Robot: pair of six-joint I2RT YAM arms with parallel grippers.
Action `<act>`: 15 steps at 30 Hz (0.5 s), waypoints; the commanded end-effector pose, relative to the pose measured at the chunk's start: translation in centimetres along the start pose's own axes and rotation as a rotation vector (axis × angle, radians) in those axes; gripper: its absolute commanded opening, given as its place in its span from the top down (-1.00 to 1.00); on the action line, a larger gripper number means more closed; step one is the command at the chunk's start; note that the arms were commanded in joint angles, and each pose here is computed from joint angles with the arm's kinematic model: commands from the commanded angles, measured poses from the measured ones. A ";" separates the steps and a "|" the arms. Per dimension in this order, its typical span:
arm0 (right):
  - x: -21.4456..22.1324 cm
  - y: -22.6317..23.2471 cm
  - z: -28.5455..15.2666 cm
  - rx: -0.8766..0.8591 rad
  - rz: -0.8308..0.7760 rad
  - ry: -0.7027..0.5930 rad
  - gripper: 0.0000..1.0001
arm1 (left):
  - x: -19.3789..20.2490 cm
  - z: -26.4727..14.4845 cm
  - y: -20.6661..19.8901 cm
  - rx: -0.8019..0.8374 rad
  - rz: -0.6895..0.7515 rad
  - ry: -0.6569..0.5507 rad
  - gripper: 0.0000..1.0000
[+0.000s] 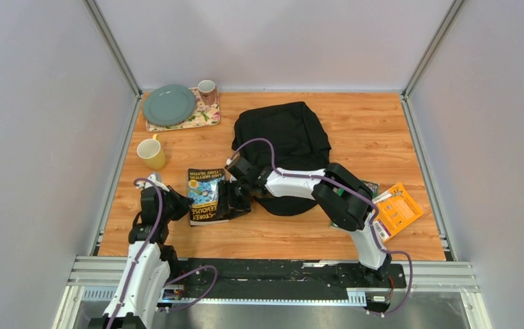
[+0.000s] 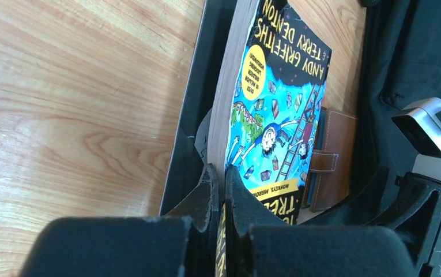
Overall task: Pack the student bag
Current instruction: Pick up the book from the center of the board.
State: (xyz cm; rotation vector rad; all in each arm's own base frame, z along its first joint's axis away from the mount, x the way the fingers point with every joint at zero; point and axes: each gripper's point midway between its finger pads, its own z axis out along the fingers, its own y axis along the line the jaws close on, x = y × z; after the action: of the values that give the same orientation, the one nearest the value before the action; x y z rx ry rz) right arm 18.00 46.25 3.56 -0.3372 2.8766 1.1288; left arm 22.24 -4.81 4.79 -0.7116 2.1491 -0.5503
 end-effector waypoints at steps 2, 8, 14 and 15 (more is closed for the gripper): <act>-1.0 5.1 -1.1 -0.155 -0.124 -0.072 -0.33 | 0.6 -1.8 -1.3 0.015 0.049 0.081 1.00; -1.2 6.9 -4.7 -0.205 -0.167 -0.132 -0.51 | -4.0 -4.0 -4.8 0.092 0.139 -0.064 1.00; -2.5 6.8 -8.1 -0.234 -0.134 -0.224 -0.56 | -6.1 -6.0 -8.5 0.209 0.194 -0.092 1.00; -2.8 6.6 -8.4 -0.237 -0.131 -0.236 -0.58 | -6.4 -6.3 -9.4 0.244 0.206 -0.100 1.00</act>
State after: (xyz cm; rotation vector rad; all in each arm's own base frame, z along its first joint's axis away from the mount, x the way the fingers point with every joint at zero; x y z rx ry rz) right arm 17.72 46.34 10.97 -0.4199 2.6320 1.3211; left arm 22.31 -5.25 11.88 -0.5298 2.1154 -0.5414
